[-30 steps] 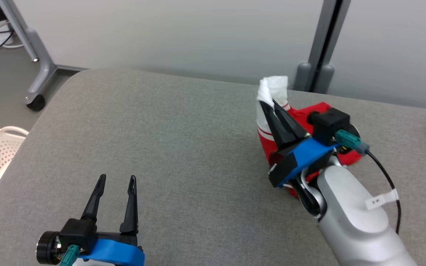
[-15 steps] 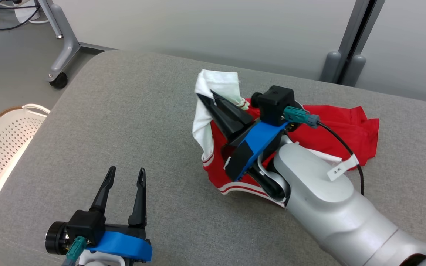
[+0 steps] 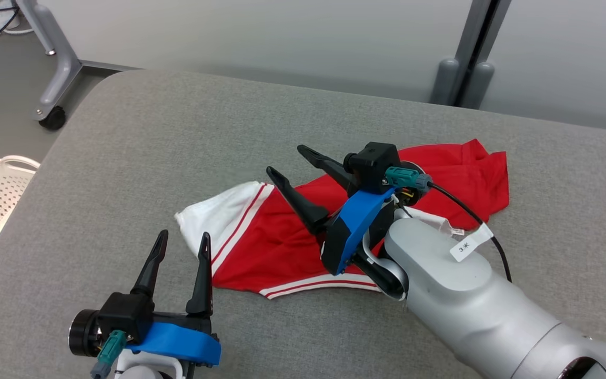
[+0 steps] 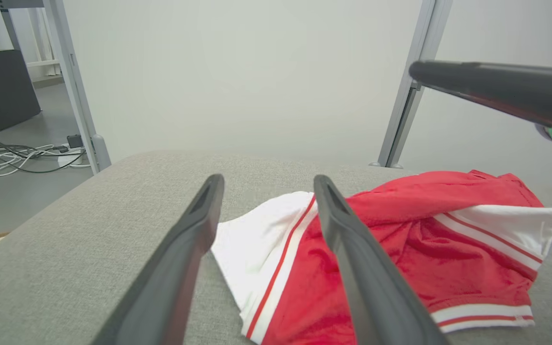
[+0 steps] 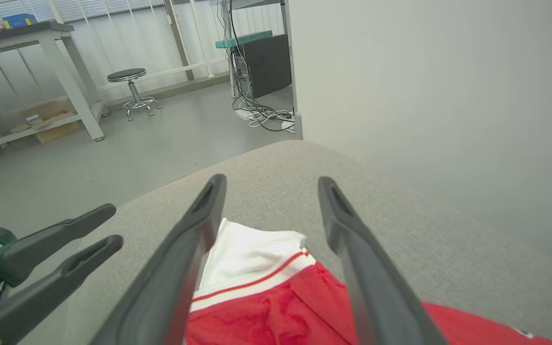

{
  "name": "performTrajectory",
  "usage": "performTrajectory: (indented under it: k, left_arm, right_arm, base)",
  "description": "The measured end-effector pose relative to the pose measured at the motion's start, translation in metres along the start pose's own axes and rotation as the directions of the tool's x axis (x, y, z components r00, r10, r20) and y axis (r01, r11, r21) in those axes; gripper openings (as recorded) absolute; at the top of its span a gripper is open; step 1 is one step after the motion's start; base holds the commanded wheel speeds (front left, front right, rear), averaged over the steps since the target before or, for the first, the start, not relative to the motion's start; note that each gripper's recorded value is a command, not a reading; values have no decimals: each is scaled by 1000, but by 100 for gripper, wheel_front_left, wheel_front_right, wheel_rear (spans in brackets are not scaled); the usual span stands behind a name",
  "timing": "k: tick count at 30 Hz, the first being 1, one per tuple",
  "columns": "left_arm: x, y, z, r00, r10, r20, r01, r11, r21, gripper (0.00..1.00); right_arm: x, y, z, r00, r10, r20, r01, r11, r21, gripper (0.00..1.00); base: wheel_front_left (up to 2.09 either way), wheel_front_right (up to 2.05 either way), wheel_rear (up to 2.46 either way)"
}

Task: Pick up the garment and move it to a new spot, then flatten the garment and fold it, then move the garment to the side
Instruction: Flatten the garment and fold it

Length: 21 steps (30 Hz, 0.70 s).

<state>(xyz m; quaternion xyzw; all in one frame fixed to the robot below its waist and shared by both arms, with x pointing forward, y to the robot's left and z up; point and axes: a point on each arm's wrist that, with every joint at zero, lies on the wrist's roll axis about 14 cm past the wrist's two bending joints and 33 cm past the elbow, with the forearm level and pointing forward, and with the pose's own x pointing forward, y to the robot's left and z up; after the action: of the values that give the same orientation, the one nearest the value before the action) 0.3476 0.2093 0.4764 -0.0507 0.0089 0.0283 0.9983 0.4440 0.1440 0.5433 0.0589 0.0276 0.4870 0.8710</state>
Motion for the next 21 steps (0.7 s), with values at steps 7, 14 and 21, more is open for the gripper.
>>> performTrajectory:
  k: [7, 14, 21]
  left_arm:
    - [10, -11, 1, 999, -38, 7, 38, 999, 10, 100]
    - [15, -22, -2, 997, -78, 1, 78, 997, 25, 100]
    - [18, -36, -1, 992, -123, 5, 123, 992, 29, 100]
  right_arm:
    - [-28, -46, 7, 987, -159, 38, 160, 987, -25, 100]
    - [-90, -100, 1, 926, -371, 75, 375, 926, -47, 100]
    - [-166, -133, 0, 831, -542, 126, 551, 833, -53, 100]
  base:
    - [0, 0, 0]
    - [0, 0, 0]
    - [0, 0, 0]
